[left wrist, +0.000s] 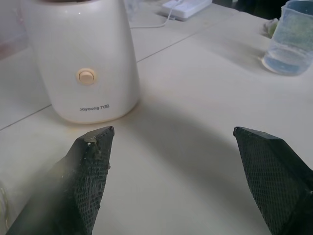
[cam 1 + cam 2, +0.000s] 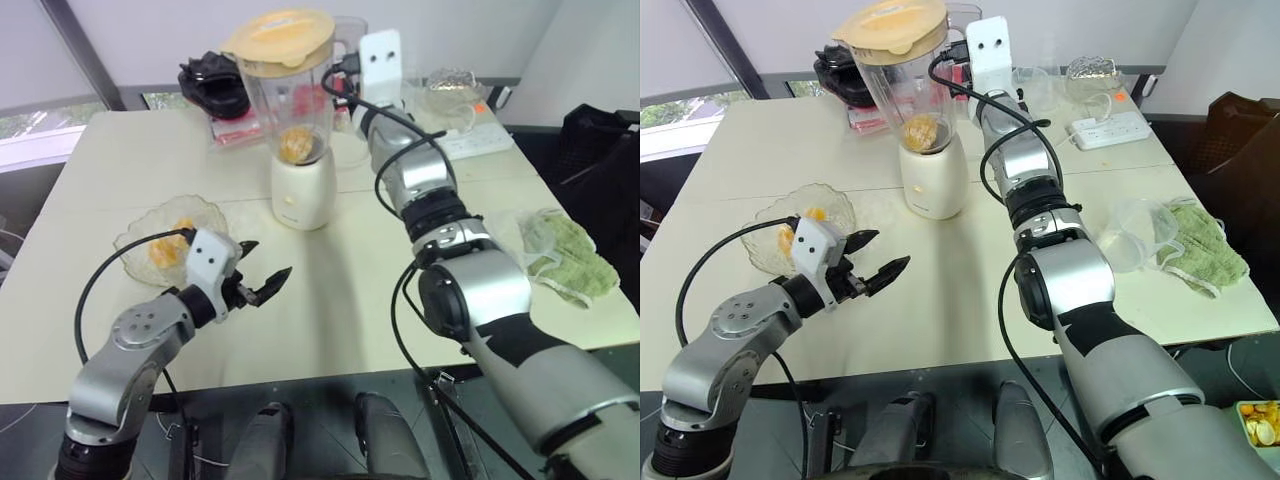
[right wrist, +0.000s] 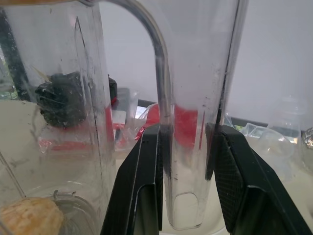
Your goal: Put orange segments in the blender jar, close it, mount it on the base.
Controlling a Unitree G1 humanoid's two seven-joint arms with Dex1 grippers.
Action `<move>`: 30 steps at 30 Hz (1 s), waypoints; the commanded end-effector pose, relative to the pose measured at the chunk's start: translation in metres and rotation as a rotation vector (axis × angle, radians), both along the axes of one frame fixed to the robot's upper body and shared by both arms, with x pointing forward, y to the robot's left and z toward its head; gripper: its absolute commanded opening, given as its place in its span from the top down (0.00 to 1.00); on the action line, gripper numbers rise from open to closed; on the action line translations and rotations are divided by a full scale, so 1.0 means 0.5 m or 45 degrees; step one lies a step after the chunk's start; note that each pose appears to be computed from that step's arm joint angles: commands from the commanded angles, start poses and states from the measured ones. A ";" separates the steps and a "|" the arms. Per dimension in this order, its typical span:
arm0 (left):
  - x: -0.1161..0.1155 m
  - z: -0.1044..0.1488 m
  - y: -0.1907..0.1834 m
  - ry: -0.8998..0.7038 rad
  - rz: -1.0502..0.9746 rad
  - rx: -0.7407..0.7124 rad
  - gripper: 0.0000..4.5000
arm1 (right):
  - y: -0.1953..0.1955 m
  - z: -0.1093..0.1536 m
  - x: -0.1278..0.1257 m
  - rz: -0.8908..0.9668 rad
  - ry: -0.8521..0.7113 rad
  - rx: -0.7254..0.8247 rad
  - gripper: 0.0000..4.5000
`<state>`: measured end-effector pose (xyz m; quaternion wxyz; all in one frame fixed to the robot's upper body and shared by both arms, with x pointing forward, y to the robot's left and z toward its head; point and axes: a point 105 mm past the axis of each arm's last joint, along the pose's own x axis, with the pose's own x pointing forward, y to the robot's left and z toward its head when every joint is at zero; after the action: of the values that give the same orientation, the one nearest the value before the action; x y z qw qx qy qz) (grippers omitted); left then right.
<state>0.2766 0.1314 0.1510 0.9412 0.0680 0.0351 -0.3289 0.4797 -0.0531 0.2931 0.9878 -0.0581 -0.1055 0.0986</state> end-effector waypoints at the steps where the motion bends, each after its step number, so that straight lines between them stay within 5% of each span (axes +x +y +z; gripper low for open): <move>1: -0.007 0.025 0.007 -0.063 0.011 -0.002 0.10 | 0.034 0.088 -0.021 0.057 -0.164 0.042 0.81; 21: 0.015 0.030 0.000 -0.061 -0.015 0.022 0.10 | -0.026 -0.062 -0.004 -0.072 0.068 -0.008 0.81; 28: 0.021 0.031 -0.005 -0.065 -0.027 0.016 0.09 | -0.036 -0.068 -0.014 -0.046 0.023 -0.051 0.06; 30: 0.021 0.033 -0.006 -0.067 -0.022 0.000 0.09 | -0.042 -0.069 -0.023 -0.032 -0.014 -0.058 0.06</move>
<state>0.2872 0.1295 0.1576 0.9387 0.0779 0.0310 -0.3344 0.4746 -0.0769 0.2213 0.9930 -0.0768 -0.0396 0.0806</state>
